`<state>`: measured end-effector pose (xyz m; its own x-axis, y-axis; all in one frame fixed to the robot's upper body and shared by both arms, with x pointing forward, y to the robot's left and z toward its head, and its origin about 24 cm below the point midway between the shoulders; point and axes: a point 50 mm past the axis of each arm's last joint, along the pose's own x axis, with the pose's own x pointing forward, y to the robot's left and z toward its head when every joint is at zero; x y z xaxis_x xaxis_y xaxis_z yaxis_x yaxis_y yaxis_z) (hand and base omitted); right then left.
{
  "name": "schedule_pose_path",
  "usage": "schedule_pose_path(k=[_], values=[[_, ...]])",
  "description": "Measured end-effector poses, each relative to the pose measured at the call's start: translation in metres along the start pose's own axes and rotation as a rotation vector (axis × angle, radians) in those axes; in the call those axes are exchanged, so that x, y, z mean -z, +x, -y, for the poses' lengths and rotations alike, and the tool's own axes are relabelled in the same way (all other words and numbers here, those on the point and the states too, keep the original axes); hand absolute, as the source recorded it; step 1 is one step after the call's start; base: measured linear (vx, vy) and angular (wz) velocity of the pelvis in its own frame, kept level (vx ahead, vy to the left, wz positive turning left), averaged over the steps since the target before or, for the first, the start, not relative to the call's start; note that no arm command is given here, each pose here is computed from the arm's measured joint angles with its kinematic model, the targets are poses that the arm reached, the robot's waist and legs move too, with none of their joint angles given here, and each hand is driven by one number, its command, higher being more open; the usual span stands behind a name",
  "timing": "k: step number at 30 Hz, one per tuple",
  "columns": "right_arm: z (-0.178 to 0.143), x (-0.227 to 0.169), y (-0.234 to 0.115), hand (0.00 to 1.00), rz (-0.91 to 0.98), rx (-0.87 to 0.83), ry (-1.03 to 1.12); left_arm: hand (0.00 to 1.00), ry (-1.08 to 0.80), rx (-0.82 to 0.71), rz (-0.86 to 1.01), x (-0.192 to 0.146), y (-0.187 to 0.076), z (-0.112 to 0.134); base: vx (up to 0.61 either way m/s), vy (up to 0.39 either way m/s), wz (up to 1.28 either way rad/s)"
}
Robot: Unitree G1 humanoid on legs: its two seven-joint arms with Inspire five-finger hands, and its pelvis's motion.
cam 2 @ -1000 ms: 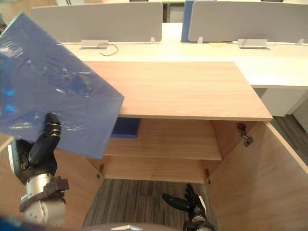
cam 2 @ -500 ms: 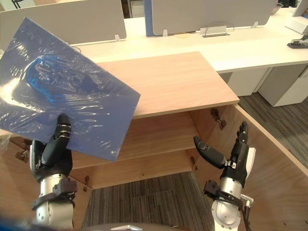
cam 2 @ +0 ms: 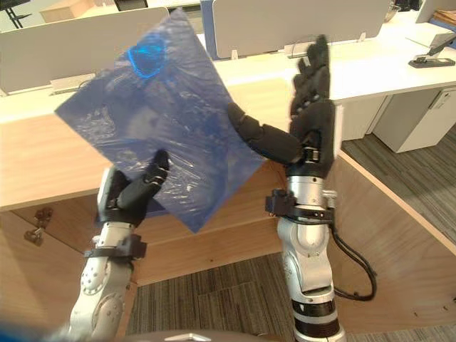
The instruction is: Walk over to the cabinet, pick up the folder, carry it to the office cabinet, place the folder inside the office cabinet, then close the office cabinet door
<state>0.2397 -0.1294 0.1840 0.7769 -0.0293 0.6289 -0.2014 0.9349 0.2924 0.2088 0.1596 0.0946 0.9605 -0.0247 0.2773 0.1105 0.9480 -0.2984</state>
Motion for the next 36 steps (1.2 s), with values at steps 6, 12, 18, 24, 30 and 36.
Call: schedule_pose_path(k=[6, 12, 18, 24, 30, 36], values=[[-0.002, 0.023, 0.016, 1.00, -0.160, -0.152, 0.163, 0.00, 0.021, 0.046, -0.123, 0.021, -0.006, 0.001, -0.03, -0.001, 0.03], [0.009, 0.031, 0.022, 1.00, -0.332, -0.312, 0.128, 0.00, 0.055, 0.015, -0.193, 0.027, -0.021, -0.013, -0.01, -0.011, 0.10], [0.020, 0.035, 0.024, 1.00, -0.465, -0.423, 0.033, 0.00, 0.105, 0.024, -0.251, 0.026, -0.030, -0.027, -0.02, -0.018, 0.13], [0.033, 0.033, 0.019, 1.00, -0.573, -0.551, -0.098, 0.00, 0.182, 0.063, -0.308, 0.018, -0.037, -0.045, -0.03, -0.014, 0.11], [0.050, 0.034, 0.003, 1.00, -0.613, -0.573, -0.185, 0.00, 0.218, 0.171, -0.228, -0.008, -0.034, -0.040, -0.02, -0.008, 0.09], [0.060, 0.048, -0.002, 1.00, -0.650, -0.533, -0.237, 0.00, 0.195, 0.217, -0.085, -0.034, -0.026, -0.033, -0.01, -0.005, 0.05]])
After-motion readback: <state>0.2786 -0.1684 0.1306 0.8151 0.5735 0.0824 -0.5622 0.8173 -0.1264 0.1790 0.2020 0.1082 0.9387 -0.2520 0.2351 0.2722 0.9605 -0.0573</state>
